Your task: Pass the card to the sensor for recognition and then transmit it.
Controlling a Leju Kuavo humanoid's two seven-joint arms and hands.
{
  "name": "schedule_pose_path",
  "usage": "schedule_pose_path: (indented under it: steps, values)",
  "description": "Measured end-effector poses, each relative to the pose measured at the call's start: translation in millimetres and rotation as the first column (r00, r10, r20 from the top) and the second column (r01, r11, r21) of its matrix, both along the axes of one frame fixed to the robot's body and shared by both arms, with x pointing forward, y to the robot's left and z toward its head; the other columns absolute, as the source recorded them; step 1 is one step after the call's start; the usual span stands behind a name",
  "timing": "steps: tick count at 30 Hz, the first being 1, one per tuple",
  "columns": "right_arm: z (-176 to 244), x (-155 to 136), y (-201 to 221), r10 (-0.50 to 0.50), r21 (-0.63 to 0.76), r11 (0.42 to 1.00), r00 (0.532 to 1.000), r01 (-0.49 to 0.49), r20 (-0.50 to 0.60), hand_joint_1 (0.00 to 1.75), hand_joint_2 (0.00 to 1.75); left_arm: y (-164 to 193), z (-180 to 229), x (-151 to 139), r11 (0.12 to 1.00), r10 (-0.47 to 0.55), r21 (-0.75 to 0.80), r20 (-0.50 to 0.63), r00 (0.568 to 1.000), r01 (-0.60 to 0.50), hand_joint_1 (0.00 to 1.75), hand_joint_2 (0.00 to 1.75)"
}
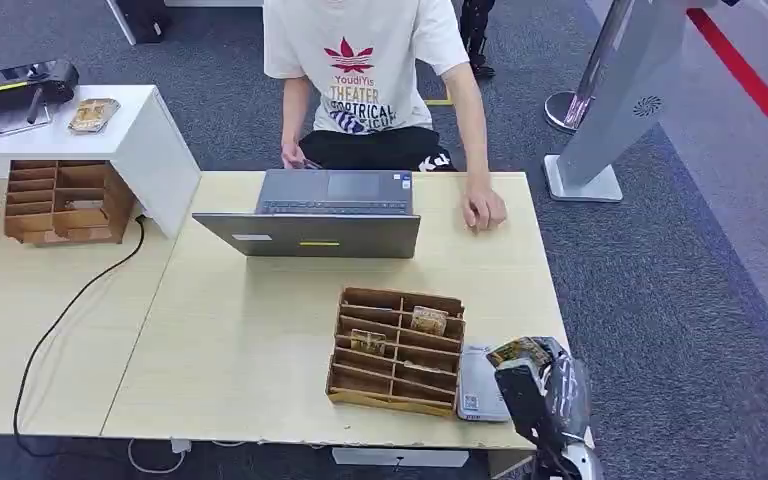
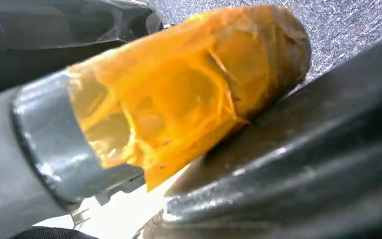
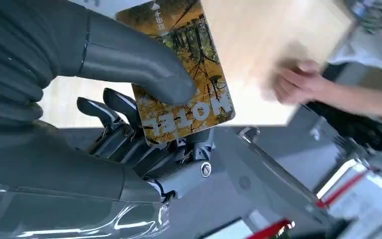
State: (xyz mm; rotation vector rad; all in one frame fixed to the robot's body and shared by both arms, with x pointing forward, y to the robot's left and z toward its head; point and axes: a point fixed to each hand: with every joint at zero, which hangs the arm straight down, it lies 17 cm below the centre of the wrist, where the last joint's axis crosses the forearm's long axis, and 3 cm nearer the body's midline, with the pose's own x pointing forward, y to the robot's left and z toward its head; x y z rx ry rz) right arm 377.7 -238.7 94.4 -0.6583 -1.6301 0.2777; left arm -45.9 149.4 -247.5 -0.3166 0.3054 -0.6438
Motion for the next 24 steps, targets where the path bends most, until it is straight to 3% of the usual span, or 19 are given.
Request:
schedule_pose_path:
  steps: [6, 15, 24]
  values:
    - [56, -18, -10, -0.048, 0.086, 0.996, 0.983, 0.033, 0.179, 1.75, 1.75, 1, 0, 1, 1.0, -0.012, 0.002, 0.003, 1.0, 0.012, 0.0, 0.0]
    - [90, -33, -8, -0.052, 0.148, 0.989, 0.959, 0.01, 0.279, 1.75, 1.75, 2, 0, 1, 1.0, -0.017, 0.001, 0.004, 1.0, 0.017, 0.0, 0.0]
    - [101, -28, 43, 0.124, 0.214, 0.958, 0.949, -0.191, 0.291, 1.75, 1.75, 4, -1, 2, 1.0, -0.03, -0.001, 0.01, 0.999, 0.031, 0.0, 0.0]
